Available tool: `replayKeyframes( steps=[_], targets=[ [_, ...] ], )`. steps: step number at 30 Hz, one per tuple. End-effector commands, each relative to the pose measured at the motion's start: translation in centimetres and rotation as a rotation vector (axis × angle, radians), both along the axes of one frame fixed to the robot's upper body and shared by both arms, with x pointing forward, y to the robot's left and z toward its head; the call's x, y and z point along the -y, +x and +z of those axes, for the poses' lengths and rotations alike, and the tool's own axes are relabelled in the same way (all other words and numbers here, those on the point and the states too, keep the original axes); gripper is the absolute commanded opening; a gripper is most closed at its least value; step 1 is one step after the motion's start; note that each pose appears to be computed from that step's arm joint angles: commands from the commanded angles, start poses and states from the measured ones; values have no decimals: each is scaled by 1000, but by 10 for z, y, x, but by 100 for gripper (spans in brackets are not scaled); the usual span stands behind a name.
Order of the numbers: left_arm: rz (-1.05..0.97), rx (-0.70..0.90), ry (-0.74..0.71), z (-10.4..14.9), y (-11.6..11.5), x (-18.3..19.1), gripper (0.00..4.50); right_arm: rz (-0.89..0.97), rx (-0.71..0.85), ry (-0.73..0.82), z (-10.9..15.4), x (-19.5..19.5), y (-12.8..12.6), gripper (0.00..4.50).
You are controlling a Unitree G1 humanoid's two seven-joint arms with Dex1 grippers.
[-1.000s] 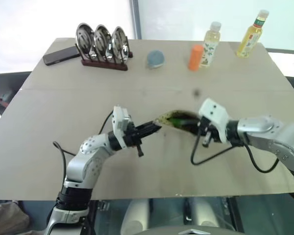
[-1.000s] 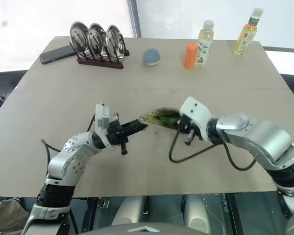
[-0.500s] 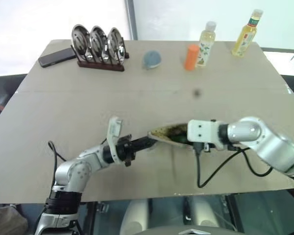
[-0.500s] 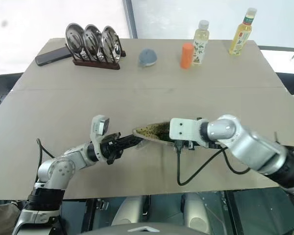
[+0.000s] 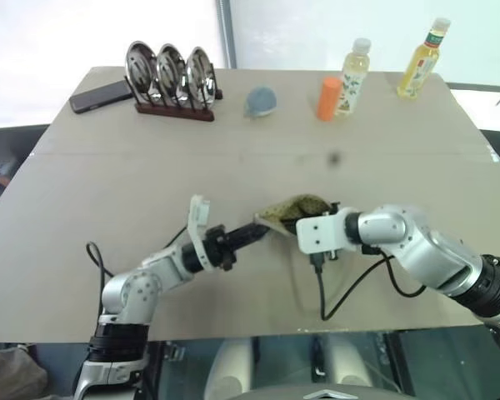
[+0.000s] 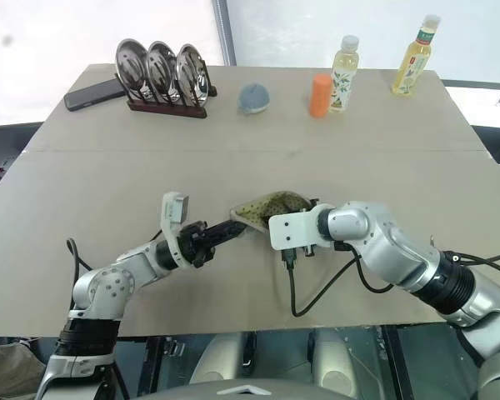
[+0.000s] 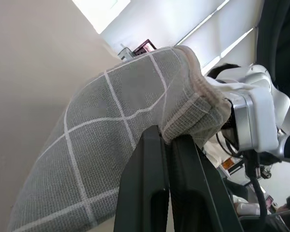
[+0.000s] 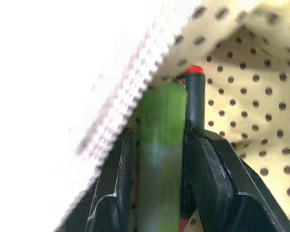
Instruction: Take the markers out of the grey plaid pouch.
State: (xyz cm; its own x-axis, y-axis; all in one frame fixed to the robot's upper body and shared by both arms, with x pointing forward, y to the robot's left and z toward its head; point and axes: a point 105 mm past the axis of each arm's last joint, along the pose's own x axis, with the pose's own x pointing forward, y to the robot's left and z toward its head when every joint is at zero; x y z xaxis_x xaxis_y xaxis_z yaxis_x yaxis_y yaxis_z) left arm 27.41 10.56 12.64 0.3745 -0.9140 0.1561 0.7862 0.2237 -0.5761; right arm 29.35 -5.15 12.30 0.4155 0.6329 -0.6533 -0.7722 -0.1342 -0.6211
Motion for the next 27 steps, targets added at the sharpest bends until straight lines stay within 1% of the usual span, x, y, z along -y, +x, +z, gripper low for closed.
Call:
replayKeyframes(
  steps=[1,4,6,9,10,11,14,16,19,21,26,27],
  targets=[
    [-52,57,-41,22,-8,14,0,-30,68,-59,-8,-2,19,180],
    [-85,66,-43,27,-14,20,0,-126,105,-132,-26,7,38,180],
    [-93,73,-41,29,-17,23,0,-165,90,-161,-38,15,40,180],
    [-77,79,-34,31,-17,23,0,-200,63,-137,-39,19,37,101],
    [-66,84,-28,31,-16,22,0,-201,55,-108,-35,17,34,64],
    [-54,90,-20,31,-15,22,0,-203,48,-75,-29,16,32,47],
    [-5,120,2,31,-11,20,0,-179,16,73,-4,9,19,44],
    [60,158,28,30,-2,18,0,-169,-24,221,21,5,8,44],
    [143,199,73,17,11,6,0,-199,-84,462,60,7,-1,44],
    [182,261,134,8,16,-1,0,-249,-95,583,85,22,-3,44],
    [215,361,217,-7,25,-15,0,-336,-163,896,133,58,-8,44],
    [215,382,230,-9,26,-17,0,-351,-169,998,151,67,-7,44]
  ],
)
